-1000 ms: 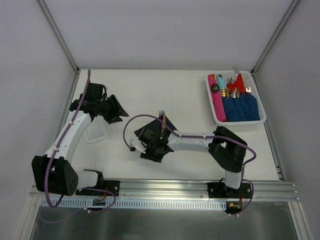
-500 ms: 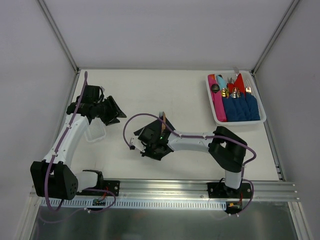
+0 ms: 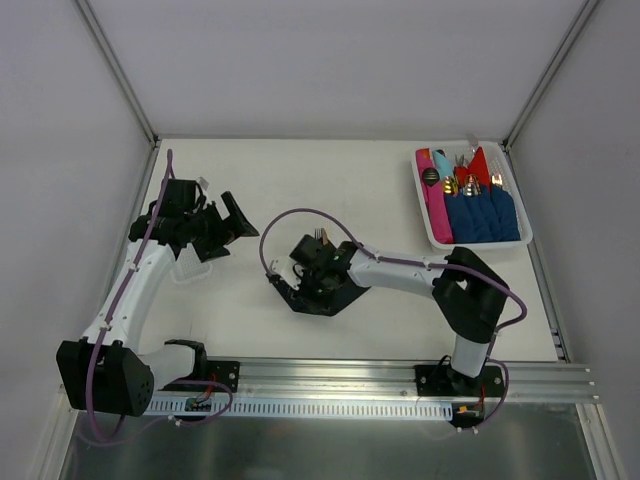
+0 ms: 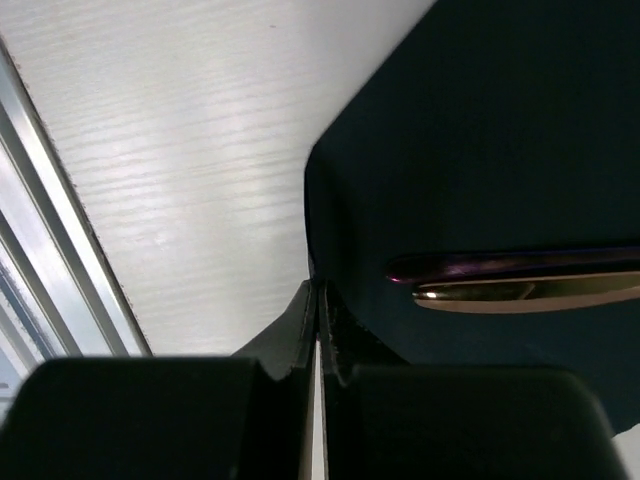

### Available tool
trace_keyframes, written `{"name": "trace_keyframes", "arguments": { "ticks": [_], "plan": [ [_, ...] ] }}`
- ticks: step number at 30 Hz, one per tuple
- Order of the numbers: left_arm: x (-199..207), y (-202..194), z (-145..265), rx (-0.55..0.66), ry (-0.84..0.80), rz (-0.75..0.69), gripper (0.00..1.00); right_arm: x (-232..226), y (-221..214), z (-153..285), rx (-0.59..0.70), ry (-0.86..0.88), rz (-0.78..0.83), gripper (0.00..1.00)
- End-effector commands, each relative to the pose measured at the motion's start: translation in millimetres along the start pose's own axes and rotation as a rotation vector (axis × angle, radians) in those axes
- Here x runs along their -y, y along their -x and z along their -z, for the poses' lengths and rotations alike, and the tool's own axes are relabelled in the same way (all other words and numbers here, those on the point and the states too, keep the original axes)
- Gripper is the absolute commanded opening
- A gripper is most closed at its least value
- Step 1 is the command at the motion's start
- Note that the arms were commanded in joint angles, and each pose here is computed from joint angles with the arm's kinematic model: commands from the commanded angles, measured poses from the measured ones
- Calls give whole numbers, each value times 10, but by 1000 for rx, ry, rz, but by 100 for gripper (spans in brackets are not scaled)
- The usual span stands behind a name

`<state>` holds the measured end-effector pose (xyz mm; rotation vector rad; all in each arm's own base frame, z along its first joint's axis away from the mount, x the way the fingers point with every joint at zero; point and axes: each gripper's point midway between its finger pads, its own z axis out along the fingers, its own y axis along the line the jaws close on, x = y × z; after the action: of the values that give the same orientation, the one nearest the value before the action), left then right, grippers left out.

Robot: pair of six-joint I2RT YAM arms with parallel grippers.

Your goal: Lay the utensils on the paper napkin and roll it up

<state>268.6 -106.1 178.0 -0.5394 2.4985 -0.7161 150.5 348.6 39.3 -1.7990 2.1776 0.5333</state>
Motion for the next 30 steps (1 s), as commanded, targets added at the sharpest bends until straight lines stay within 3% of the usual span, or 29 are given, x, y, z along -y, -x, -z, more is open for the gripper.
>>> {"name": "trace_keyframes", "arguments": {
  "ticks": [1,22,30],
  "plan": [
    [12,12,40,26,-26,-31,99,90,158,178,58,56,-8,0],
    [19,-205,-106,12,-148,-29,99,504,280,309,132,258,-93,0],
    [26,-319,-176,-17,-191,-8,86,662,292,383,159,265,-109,0]
  ]
}}
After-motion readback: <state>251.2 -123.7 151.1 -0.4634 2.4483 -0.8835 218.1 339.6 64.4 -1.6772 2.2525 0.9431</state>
